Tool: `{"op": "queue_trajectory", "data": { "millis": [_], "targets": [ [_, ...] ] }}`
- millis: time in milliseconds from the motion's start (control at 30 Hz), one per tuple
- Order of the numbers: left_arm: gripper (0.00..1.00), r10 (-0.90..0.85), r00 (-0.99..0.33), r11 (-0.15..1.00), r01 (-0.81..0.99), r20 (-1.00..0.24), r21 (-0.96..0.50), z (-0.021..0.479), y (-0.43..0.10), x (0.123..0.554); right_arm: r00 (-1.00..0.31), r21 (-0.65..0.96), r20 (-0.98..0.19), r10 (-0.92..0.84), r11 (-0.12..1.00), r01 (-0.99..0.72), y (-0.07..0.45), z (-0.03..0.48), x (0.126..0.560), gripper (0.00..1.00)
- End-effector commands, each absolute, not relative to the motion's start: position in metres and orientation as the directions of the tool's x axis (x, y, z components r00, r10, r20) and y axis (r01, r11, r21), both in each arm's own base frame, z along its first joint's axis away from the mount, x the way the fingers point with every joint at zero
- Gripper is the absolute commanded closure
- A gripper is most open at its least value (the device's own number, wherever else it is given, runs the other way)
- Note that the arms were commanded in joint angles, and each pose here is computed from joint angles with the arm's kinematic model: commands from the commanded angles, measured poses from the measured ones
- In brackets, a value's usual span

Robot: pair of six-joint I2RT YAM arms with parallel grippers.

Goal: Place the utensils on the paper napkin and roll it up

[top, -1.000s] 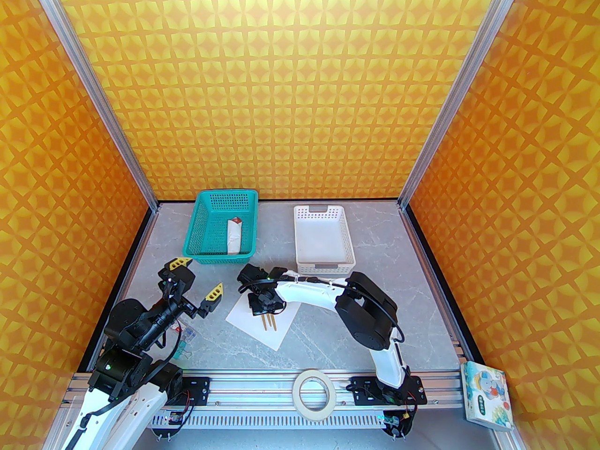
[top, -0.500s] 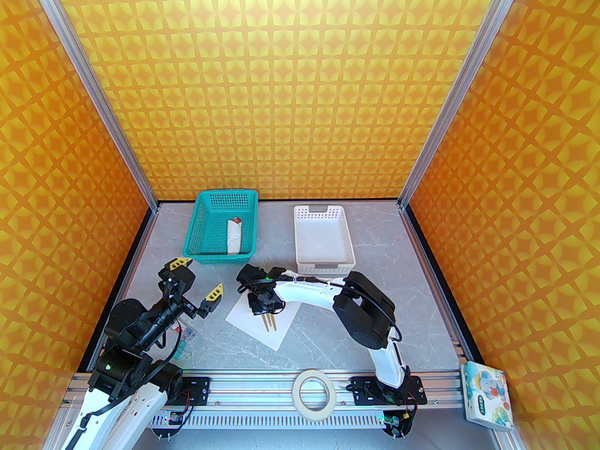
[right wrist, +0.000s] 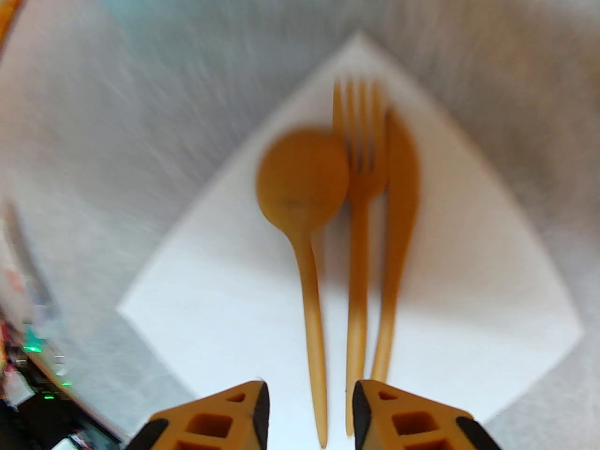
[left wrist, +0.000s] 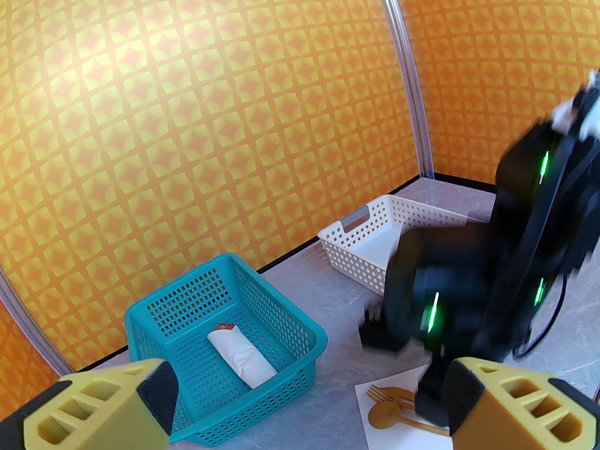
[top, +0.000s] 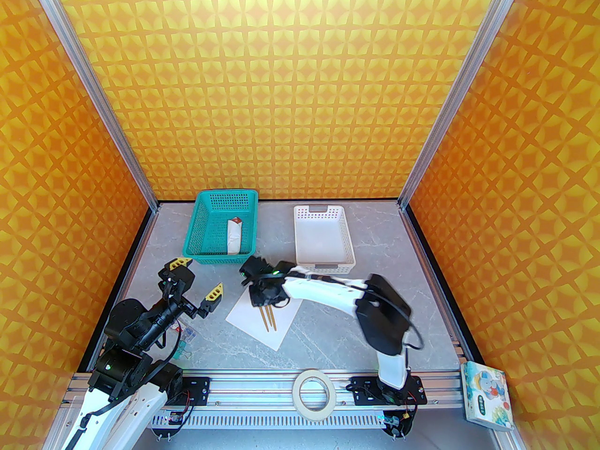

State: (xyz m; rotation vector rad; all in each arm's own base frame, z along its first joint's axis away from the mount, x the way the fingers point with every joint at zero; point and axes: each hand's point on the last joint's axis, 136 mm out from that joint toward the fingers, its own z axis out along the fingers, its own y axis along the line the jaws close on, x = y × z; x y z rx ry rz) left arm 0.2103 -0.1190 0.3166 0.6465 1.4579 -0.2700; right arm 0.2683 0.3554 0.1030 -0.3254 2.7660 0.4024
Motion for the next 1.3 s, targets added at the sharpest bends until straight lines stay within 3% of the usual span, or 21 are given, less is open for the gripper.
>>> {"op": "queue_trajectory", "data": {
  "millis": [0,233,667,1100,1267],
  "targets": [
    [0.01,0.177,0.1,0.806,0.555,-0.979,0.203,0.316,-0.12,0.209,-0.902,0.223,-0.412,-0.133,0.944,-0.242,0.325,0.127,0.284,0.61],
    [0.05,0.167,0.003,0.794,0.592,-0.986,0.137,0.304,-0.124,0.205,-0.881,0.228,-0.474,-0.013,0.964,-0.137,0.257,0.148,0.307,0.58],
    [0.17,0.239,-0.189,0.696,0.718,-0.952,0.033,0.269,-0.158,0.189,-0.816,0.494,-0.474,0.33,0.867,0.064,0.165,0.173,0.322,0.53],
    [0.19,0.409,-0.233,0.573,0.818,-0.883,0.05,0.223,-0.207,0.172,-0.798,0.528,-0.451,0.399,0.84,0.122,0.148,0.162,0.307,0.52],
    [0.18,0.536,-0.187,0.504,0.854,-0.823,0.134,0.195,-0.225,0.16,-0.798,0.522,-0.454,0.396,0.844,0.122,0.146,0.161,0.306,0.52]
  ]
}}
